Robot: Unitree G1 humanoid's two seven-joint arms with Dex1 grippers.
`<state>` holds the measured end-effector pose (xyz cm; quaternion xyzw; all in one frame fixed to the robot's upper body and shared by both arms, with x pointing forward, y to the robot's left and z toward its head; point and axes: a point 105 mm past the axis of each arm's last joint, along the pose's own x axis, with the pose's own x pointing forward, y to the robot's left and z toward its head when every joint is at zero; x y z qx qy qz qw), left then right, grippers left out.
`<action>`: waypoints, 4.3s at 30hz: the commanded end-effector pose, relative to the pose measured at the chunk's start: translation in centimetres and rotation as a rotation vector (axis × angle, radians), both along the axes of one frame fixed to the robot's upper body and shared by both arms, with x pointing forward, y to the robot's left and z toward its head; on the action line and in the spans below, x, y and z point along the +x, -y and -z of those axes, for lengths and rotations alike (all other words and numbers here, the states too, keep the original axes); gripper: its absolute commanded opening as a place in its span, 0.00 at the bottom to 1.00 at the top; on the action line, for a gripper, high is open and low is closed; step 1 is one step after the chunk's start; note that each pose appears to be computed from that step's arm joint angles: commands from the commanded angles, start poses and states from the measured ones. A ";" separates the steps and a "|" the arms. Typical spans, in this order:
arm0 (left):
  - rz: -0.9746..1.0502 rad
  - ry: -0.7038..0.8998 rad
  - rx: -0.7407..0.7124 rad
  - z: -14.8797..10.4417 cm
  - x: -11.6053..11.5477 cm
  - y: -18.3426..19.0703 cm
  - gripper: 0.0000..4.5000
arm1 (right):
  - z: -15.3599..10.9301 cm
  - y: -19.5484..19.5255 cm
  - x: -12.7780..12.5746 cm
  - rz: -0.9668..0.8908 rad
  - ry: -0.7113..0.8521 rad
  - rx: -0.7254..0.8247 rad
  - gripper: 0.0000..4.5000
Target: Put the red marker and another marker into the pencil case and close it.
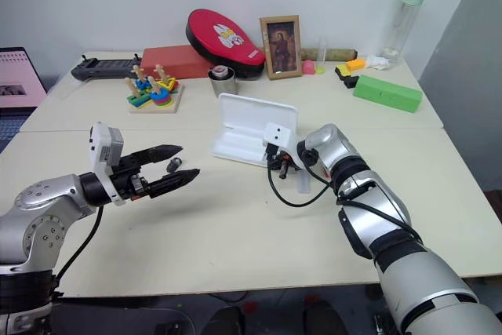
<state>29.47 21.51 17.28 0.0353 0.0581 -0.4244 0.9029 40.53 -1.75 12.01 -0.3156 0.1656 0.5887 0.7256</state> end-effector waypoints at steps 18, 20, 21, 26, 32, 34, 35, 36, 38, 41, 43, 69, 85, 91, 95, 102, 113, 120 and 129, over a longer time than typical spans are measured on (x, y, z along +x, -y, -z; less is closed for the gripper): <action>-0.020 0.000 0.040 -0.6 -1.3 -1.4 1.00 | 0.7 0.6 -4.2 -0.227 0.057 -0.022 0.00; -0.018 0.000 0.039 -0.6 -1.2 -1.4 1.00 | 0.7 0.6 -4.2 -0.224 0.055 -0.025 0.00; -0.017 0.000 0.039 -0.6 -1.2 -1.3 1.00 | 0.7 0.6 -4.3 -0.224 0.054 -0.026 0.00; -0.011 -0.004 0.041 -0.6 -1.2 -1.2 1.00 | 0.5 0.5 -4.4 -0.225 0.051 -0.016 0.15; -0.003 -0.002 0.043 -0.7 -1.1 -1.0 1.00 | -0.7 0.3 -4.4 -0.203 0.053 0.022 0.50; 0.006 0.001 0.044 -0.7 -1.1 -0.8 1.00 | -1.7 0.6 -4.4 -0.181 0.054 0.053 0.59; 0.011 0.004 0.044 -0.8 -1.1 -0.6 1.00 | -2.4 0.9 -4.6 -0.167 0.049 0.080 0.64; 0.018 0.007 0.044 -0.9 -1.0 -0.4 1.00 | -3.2 1.4 -4.7 -0.145 0.042 0.117 0.69; 0.033 0.016 0.036 -1.1 -1.0 0.1 1.00 | -4.5 2.3 -4.8 -0.086 0.033 0.179 0.79; 0.081 0.033 0.012 -1.6 -1.0 1.6 1.00 | -6.6 4.9 -3.6 0.126 0.020 0.277 0.92; 0.118 0.035 0.002 -1.7 -1.1 2.6 1.00 | -7.8 7.4 -1.8 0.337 0.032 0.329 1.00; 0.287 0.098 -0.001 -2.3 0.6 8.3 1.00 | 1.9 13.6 2.3 1.096 -0.085 0.267 1.00; 0.277 0.109 0.001 -2.5 1.0 8.0 1.00 | 1.2 14.2 2.2 1.093 -0.043 0.271 0.18; 0.260 0.112 0.008 -2.5 1.2 7.7 1.00 | -1.1 14.5 1.7 0.986 0.040 0.260 0.06; 0.208 0.100 0.006 -2.6 0.6 6.1 1.00 | -3.4 12.6 -1.1 0.687 0.077 0.174 0.06; 0.065 0.029 0.057 -1.3 -1.1 1.3 1.00 | -6.1 6.0 -5.1 0.183 0.164 0.107 0.06; -0.024 0.009 0.083 -1.1 -2.5 -1.1 1.00 | -4.7 -2.4 -2.2 0.001 0.254 0.029 0.06; -0.028 0.014 0.080 -1.2 -2.8 -0.7 1.00 | -2.9 -3.8 -1.7 -0.037 0.229 0.010 0.06; -0.025 0.021 0.078 -1.3 -2.6 -0.4 1.00 | -3.8 -4.2 -1.4 -0.037 0.231 0.046 0.52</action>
